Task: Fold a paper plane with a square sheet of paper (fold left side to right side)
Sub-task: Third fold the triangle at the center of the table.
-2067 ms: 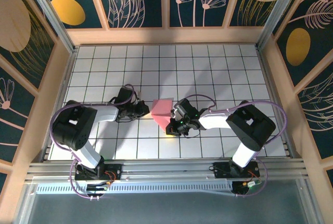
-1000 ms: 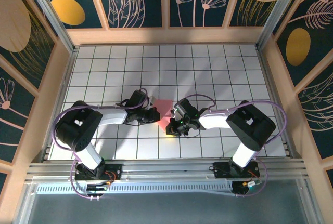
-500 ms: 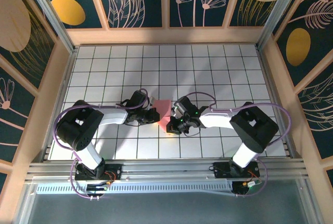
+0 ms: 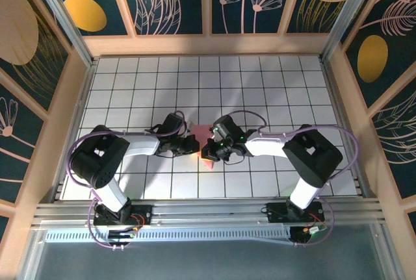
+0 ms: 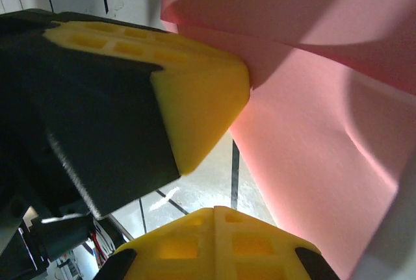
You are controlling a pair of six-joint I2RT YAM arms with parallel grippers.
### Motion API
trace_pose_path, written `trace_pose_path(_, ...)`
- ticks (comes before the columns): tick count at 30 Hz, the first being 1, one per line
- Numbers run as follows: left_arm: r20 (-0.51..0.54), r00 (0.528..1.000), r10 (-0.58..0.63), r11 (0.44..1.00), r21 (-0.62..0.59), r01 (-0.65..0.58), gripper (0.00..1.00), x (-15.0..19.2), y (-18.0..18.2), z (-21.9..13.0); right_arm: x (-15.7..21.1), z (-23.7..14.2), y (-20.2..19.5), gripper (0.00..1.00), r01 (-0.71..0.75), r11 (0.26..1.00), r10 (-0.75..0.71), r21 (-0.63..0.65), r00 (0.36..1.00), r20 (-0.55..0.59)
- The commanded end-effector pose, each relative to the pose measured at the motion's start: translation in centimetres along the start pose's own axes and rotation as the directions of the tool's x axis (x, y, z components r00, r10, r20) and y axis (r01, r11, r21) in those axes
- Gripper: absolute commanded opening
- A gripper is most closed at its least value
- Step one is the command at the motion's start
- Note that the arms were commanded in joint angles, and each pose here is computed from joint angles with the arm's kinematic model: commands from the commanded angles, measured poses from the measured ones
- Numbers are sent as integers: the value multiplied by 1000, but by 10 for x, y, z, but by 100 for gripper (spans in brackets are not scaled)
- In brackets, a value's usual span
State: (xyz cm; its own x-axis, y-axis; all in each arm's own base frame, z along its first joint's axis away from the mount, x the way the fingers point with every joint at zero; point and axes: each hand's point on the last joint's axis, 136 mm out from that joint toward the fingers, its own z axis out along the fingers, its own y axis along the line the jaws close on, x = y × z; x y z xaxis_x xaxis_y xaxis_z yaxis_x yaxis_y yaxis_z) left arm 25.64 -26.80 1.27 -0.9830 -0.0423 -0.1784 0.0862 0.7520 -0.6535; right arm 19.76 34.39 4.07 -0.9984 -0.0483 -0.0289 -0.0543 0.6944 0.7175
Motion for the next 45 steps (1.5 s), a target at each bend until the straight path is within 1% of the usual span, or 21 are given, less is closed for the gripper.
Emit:
trace_pose_path(1, -28, 999, -43, 997, -67, 41, 0, 12, 20, 2, -9, 6, 8, 0, 0, 1000, 0, -11, 1000, 22)
trace_pose_path(9, -30, 999, -44, 997, -68, 42, 0, 12, 20, 2, -10, 18, 4, 0, -12, 1000, 12, -1, 1000, 2)
trace_pose_path(15, -27, 999, -44, 997, -71, 42, 0, 12, 21, 2, -8, 21, -9, 0, -40, 998, 40, 40, 999, -4)
trace_pose_path(19, -28, 999, -42, 996, -75, 40, 0, 12, 21, 2, -3, 23, -22, 0, -60, 994, 62, 96, 998, -21)
trace_pose_path(31, -19, 1000, -19, 993, -116, 17, 0, 9, 27, 1, 19, 7, -49, 0, -84, 977, 95, 198, 994, -48)
trace_pose_path(33, -36, 999, -29, 990, -136, 24, 0, 12, 34, 6, 23, 5, -52, 0, -88, 975, 101, 206, 993, -54)
trace_pose_path(37, -38, 999, -28, 990, -141, 22, 0, 12, 35, 7, 33, -1, -61, 0, -102, 969, 119, 226, 991, -64)
trace_pose_path(45, -37, 999, -23, 989, -146, 17, 0, 12, 36, 7, 44, -11, -75, 0, -137, 959, 154, 250, 987, -49)
